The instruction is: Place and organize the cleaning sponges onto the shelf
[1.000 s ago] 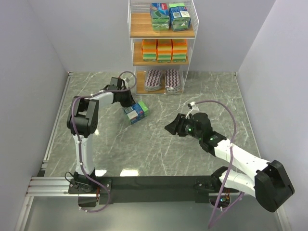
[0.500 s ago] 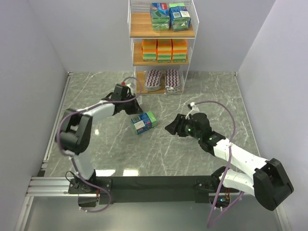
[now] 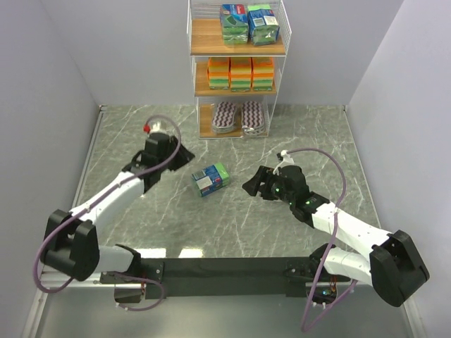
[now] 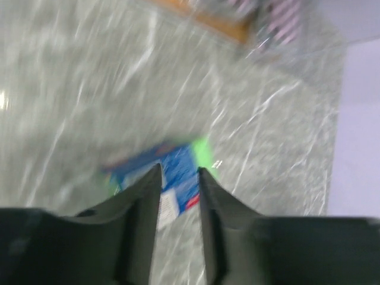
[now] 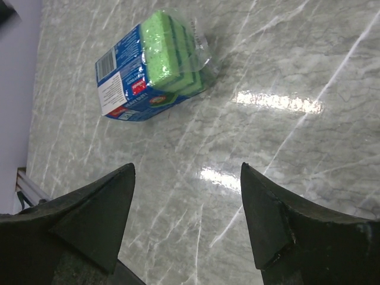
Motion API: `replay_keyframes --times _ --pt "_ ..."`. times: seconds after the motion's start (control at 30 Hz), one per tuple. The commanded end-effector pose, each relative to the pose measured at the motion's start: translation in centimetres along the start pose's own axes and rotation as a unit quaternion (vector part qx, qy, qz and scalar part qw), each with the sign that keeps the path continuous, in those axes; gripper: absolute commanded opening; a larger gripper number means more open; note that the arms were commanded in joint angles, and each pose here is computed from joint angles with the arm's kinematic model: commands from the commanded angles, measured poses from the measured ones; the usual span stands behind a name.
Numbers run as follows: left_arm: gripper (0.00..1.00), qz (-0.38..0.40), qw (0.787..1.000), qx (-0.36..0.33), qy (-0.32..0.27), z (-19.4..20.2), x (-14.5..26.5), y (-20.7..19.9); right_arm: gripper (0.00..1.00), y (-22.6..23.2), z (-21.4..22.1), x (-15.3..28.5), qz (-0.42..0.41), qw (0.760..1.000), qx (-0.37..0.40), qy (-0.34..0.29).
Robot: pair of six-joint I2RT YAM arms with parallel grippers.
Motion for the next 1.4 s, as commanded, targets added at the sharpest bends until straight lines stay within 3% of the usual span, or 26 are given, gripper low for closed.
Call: replay_keyframes --times 0.0,0.2,0.3,0.5,0.9,1.37 --pt "0.39 -0.012 0.997 0.070 -0.009 2.1 1.0 1.5 0.79 -0.2 -0.8 0.2 0.011 1.000 0.004 -0.020" --pt "0.58 -0.002 0.995 0.097 0.004 4.8 1.6 1.0 0.81 -0.6 -0.3 0.1 0.019 1.000 0.006 -0.009" --pt "0.59 -0.024 0.996 0.087 -0.002 4.6 1.1 1.6 0.81 -0.8 -0.1 0.3 0.023 1.000 0.003 -0.011" --pt "0.59 -0.058 0.995 0.087 -0.007 5.1 0.2 3.2 0.82 -1.0 -0.1 0.7 0.030 0.999 0.001 -0.016" --pt "0.51 -0.055 0.993 0.098 0.035 7.2 -0.8 4.0 0.82 -1.4 0.2 0.5 0.035 0.999 -0.006 -0.013" --pt "0.56 -0.086 0.992 0.086 0.030 7.9 -0.8 5.6 0.82 -1.6 0.3 0.9 0.040 0.999 -0.008 -0.014"
Point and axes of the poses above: each gripper's point midway between its finger pads, its own x axis back along the fingers, its own y axis along the line the jaws close on, z = x × y, the point moved 4 cm from there along x, back along the fingers, and after that the axes turned 13 degrees about x, right-handed, at the moved point
